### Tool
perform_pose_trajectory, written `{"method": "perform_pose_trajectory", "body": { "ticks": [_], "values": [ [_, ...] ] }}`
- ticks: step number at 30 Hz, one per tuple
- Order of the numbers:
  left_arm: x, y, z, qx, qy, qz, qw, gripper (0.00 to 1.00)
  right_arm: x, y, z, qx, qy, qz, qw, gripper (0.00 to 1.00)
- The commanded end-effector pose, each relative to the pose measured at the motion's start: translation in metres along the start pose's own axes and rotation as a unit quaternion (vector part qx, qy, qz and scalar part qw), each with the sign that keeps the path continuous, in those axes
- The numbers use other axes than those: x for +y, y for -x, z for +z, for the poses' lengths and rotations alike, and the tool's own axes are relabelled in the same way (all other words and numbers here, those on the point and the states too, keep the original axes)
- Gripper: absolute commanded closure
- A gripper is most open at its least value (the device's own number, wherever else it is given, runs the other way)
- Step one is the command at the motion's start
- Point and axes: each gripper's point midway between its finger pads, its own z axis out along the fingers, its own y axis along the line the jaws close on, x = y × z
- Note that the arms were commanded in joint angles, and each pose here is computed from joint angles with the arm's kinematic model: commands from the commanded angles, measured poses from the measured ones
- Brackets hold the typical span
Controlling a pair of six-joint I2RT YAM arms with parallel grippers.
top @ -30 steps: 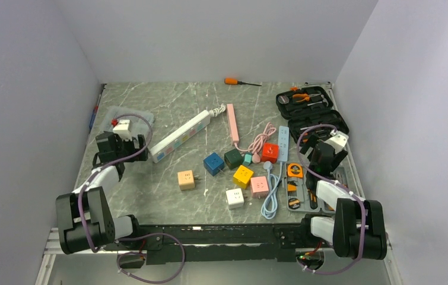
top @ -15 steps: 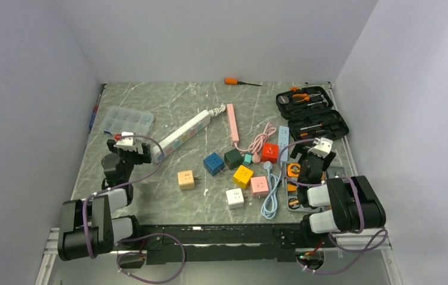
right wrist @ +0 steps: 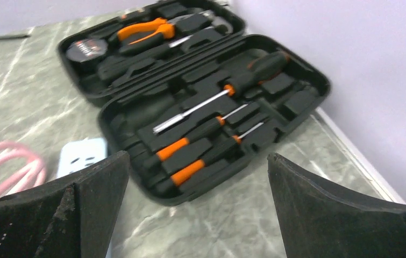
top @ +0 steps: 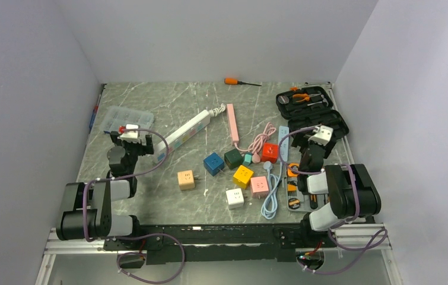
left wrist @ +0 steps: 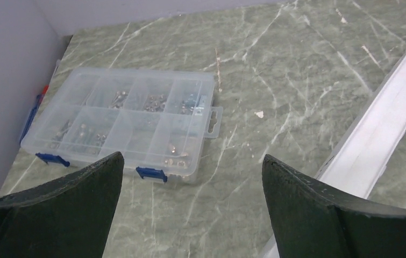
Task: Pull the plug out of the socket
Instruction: Reset both arms
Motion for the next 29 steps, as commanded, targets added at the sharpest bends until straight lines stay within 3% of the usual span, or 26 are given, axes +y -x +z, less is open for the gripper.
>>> {"method": "perform_pose_trajectory", "body": {
  "ticks": [1, 29],
  "values": [
    [0.0045, -0.0072, -0.0021, 0.012, 0.018, -0.004, 1.000, 0.01, -0.0054, -0.0012, 0.0032, 0.014, 0.004, 0.032, 0.999, 0.00],
    [0.0054, -0.0064, -0.0017, 0.012, 0.020, -0.003, 1.000, 0.01, -0.0054, 0.0001, 0.0025, 0.011, 0.005, 0.032, 0.999, 0.00]
  ]
}}
